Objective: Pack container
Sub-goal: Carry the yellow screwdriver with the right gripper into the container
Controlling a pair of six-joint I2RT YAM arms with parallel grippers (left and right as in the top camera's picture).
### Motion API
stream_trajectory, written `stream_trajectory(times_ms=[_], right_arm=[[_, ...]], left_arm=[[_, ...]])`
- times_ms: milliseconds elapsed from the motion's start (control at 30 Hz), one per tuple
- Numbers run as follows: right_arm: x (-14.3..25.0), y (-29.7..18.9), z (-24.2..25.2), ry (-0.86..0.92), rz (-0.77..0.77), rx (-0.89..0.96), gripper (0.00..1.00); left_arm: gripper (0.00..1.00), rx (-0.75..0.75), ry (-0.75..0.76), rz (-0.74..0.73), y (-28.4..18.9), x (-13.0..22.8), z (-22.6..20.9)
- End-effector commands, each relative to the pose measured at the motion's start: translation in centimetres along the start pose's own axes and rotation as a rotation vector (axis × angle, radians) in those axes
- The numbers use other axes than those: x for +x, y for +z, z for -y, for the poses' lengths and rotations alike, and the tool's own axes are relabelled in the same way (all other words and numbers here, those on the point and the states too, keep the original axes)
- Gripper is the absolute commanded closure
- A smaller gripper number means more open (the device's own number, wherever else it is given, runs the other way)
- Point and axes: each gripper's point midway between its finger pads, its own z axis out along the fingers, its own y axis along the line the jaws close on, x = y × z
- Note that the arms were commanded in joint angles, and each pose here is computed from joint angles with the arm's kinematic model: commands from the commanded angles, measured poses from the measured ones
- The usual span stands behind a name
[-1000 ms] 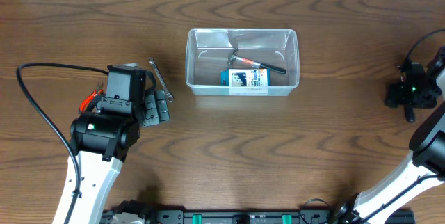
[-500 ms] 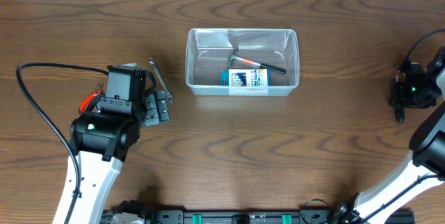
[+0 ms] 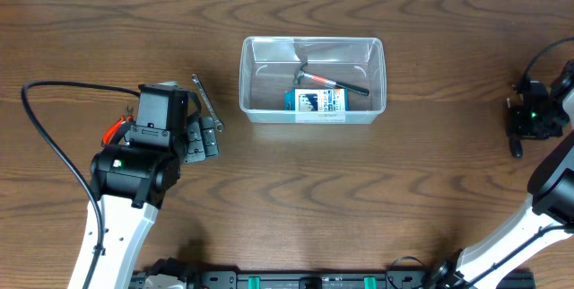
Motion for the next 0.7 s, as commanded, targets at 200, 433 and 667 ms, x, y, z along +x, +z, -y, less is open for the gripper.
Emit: stream_trajectory(times_ms=[200, 433, 667], right_arm=[[0.7, 1.4, 0.3, 0.024, -0.036, -0.005, 0.99], [-4.7, -2.9, -1.8, -0.059, 0.092, 0.003, 0.99], [-14.4, -15.8, -12.1, -0.356, 0.331, -0.003, 0.99]], left_arm=[[0.02, -0.002, 0.008, 0.005, 0.0, -0.2, 0.1], [0.02, -0.002, 0.008, 0.005, 0.0, -0.2, 0.1], [0.02, -0.002, 0.008, 0.005, 0.0, -0.2, 0.1]])
